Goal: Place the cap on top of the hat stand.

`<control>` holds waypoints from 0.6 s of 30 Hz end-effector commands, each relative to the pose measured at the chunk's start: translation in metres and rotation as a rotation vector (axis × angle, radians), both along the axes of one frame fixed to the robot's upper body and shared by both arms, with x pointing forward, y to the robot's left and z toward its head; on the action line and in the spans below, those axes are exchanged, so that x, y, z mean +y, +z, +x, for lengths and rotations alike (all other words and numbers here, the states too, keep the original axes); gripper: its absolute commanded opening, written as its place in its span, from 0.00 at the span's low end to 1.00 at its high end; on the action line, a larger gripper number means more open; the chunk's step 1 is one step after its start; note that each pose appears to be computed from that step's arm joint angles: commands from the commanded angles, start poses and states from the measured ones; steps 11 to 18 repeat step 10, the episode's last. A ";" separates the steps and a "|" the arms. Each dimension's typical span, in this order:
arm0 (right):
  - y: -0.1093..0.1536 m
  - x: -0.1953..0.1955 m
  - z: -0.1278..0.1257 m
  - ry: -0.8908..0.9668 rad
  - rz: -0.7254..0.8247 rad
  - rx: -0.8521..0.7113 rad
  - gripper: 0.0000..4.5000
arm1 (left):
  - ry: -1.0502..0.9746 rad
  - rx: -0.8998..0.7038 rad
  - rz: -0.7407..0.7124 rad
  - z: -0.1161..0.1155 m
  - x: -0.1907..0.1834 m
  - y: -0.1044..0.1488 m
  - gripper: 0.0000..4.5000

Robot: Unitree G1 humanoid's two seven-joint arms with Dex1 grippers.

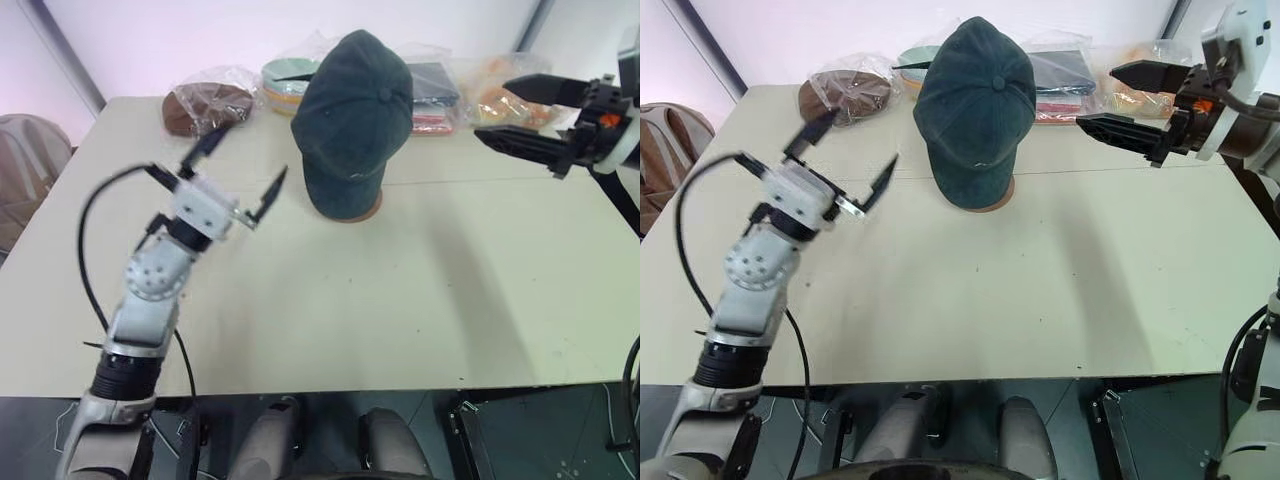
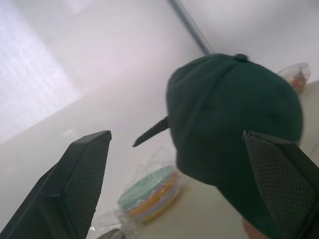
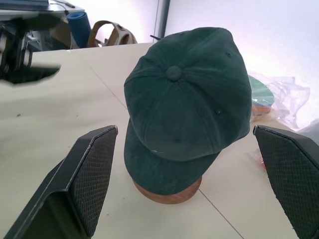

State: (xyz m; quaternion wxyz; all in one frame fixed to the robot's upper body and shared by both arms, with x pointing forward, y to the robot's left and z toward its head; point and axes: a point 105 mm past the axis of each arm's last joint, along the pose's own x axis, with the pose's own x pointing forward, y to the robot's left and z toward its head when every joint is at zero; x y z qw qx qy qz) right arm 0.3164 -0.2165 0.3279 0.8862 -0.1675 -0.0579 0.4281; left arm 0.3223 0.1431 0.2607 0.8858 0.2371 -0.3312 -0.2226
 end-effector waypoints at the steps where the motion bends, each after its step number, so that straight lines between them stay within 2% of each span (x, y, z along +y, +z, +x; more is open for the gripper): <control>1: 0.009 0.000 -0.009 0.019 -0.048 -0.021 1.00 | -0.067 0.120 -0.008 0.000 0.012 0.010 0.99; 5: -0.007 -0.001 -0.006 0.011 -0.125 0.013 1.00 | -0.131 0.269 0.078 0.002 0.016 0.002 0.99; 9: -0.013 0.000 -0.005 0.007 -0.151 0.020 1.00 | -0.186 0.375 0.085 0.000 0.017 -0.002 0.99; 18: -0.015 0.000 -0.004 0.006 -0.156 0.023 1.00 | -0.196 0.384 0.098 -0.001 0.017 -0.001 0.99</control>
